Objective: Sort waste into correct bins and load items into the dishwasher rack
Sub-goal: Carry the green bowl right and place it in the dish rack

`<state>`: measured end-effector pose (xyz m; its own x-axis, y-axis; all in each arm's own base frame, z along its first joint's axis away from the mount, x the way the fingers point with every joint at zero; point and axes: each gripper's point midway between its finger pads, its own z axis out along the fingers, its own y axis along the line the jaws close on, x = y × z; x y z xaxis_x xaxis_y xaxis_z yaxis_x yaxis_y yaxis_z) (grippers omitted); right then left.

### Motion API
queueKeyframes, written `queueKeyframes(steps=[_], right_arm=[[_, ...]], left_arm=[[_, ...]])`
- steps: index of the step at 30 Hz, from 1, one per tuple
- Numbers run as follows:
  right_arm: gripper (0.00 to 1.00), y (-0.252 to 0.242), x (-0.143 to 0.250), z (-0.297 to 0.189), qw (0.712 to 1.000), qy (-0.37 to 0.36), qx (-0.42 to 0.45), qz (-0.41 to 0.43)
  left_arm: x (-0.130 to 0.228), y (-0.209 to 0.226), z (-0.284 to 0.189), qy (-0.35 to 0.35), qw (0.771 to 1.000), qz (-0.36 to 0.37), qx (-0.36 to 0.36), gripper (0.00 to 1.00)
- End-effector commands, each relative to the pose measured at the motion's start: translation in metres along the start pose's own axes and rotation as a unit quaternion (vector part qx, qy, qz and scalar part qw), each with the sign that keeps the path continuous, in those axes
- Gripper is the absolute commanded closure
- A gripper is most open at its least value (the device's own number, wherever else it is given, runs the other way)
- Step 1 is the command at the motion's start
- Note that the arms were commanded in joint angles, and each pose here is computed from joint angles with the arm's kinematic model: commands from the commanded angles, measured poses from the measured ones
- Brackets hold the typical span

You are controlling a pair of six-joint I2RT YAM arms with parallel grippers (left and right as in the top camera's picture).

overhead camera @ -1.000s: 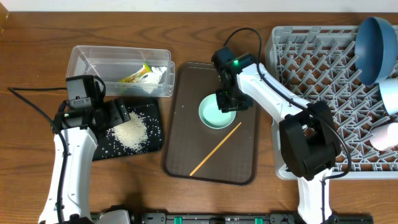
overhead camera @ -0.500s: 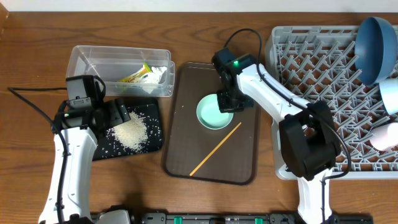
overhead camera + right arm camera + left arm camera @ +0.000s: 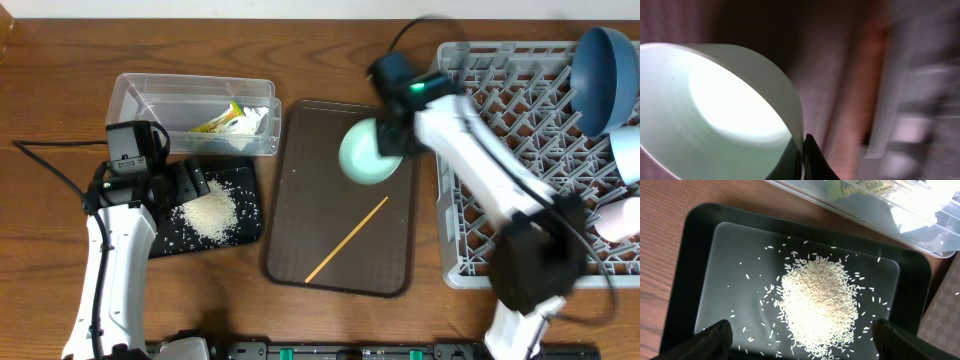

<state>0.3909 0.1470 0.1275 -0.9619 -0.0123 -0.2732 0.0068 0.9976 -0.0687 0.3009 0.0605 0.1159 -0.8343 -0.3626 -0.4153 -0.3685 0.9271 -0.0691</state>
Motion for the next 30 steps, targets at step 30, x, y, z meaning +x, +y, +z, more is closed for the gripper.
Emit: queueKeyframes(steps=[30], right_arm=[[0.99, -0.248, -0.067, -0.113, 0.846, -0.184, 0.485, 0.12]], left_arm=[[-0.002, 0.002, -0.003, -0.006, 1.0, -0.001, -0.003, 0.08]])
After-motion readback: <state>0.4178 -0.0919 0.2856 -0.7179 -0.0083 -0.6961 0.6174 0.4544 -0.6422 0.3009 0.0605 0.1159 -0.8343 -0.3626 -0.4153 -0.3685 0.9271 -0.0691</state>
